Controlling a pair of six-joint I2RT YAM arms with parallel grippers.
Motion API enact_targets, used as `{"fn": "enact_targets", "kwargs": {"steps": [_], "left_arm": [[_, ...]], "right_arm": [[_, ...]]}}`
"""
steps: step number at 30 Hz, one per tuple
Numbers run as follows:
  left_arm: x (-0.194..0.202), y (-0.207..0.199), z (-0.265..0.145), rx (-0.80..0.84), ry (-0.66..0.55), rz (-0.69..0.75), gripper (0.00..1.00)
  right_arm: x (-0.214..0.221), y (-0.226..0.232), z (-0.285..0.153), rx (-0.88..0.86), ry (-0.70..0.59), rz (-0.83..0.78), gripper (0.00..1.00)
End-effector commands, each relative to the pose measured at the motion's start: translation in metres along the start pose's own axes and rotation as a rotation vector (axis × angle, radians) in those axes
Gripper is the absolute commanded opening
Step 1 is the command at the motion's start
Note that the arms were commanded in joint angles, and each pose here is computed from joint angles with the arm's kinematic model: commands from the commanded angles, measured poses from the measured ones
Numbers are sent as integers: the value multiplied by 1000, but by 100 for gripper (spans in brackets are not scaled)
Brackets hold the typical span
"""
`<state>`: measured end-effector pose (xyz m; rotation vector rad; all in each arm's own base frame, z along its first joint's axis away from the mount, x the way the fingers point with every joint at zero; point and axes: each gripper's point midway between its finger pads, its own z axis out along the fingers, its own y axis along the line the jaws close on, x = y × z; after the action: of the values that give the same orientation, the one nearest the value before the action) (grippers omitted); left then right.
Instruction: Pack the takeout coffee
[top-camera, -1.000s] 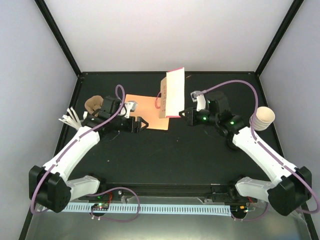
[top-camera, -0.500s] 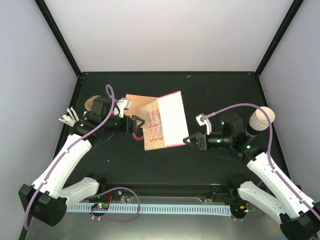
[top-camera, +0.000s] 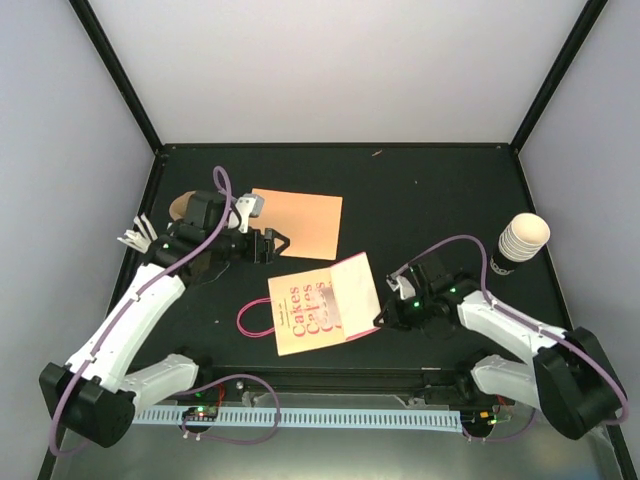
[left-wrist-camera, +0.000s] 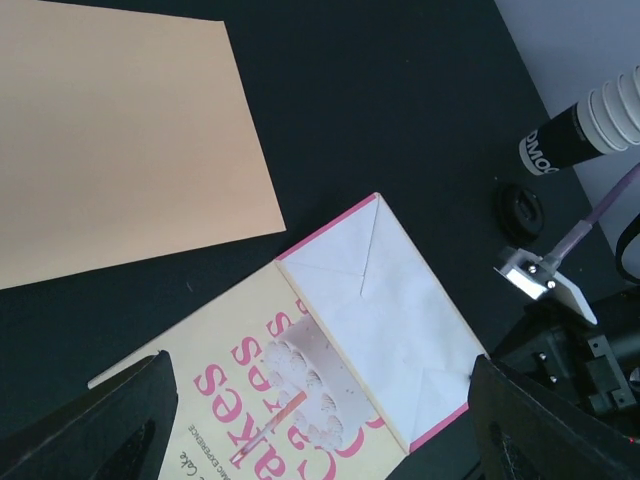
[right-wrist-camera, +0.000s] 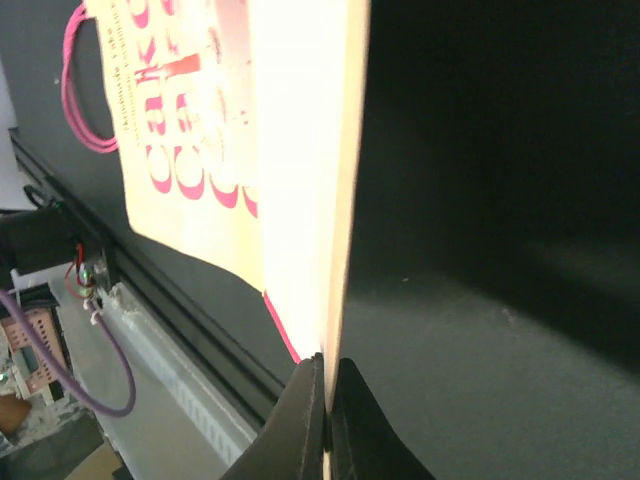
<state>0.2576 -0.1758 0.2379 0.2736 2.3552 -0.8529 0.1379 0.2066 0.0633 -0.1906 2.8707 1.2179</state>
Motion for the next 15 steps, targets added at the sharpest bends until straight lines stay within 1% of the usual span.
{"fn": "enact_targets", "kwargs": {"steps": [1,6,10,15], "left_arm": [[-14,-4,-2,-8,-18,16,82],[-16,-2,6,-9,-7,10,82],[-17,1,8,-26,8,9,82],[-18,10,9,-68,7,4,82]], "right_arm": [[-22,-2,3,27,-70,-7,1],[-64,2,0,61,-211,71,1],[-104,-2,2,136,-265,119,1],[-172,5,0,167,-341,112,1]]}}
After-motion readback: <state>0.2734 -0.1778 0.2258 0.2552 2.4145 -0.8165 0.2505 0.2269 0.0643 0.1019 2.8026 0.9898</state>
